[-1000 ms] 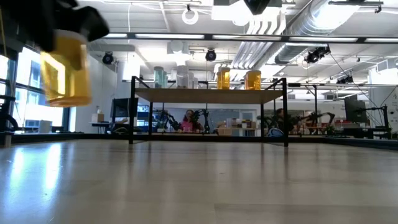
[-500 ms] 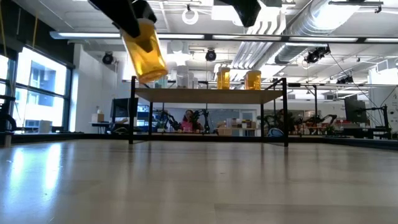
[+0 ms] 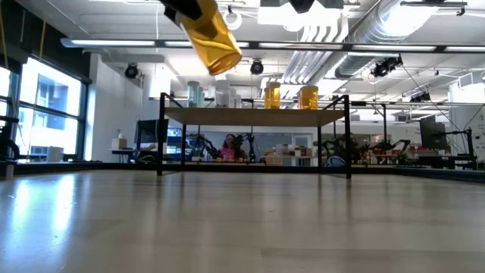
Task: Pick and place medicine bottles onto shelf by color
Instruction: Put the large orange pill bottle on the shelf aligned with the other large orange pill bottles
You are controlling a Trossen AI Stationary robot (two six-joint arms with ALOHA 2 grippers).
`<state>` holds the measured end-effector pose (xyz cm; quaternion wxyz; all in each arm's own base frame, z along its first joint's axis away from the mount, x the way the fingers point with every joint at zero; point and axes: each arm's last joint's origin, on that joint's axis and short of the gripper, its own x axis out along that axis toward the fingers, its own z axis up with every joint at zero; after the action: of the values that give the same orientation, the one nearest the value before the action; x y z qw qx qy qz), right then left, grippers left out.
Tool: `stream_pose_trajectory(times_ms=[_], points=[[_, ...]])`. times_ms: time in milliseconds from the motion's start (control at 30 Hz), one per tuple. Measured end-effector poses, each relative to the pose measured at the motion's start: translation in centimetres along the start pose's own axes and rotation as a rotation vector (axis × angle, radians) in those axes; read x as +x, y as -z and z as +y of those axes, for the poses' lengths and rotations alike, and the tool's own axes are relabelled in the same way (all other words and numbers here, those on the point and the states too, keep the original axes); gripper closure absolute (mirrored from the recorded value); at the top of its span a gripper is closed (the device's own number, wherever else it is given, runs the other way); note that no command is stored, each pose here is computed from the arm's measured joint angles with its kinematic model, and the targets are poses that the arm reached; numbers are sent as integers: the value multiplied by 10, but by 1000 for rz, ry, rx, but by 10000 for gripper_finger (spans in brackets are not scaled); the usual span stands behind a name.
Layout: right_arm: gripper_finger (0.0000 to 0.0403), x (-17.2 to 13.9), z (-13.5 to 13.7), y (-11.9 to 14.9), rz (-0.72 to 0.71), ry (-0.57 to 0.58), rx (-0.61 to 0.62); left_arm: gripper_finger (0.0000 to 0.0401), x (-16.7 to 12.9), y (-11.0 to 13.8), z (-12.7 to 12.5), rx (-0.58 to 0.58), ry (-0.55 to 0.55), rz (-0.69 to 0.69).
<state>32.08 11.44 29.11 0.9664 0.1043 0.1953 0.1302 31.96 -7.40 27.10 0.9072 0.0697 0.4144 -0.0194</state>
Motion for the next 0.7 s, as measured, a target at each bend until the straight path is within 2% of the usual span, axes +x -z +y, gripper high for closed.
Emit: stream_pose_trajectory(times_ms=[300,467,700], points=[[103,20,-3,21,106,8,-7,203,0,-9,1,-7,-8,-93],[103,25,-6,25,109,70,-11,203,0,-10,1,-19,-12,-97],[103,25,-7,25,102,82,-10,203,0,-10,1,-28,-12,-97]])
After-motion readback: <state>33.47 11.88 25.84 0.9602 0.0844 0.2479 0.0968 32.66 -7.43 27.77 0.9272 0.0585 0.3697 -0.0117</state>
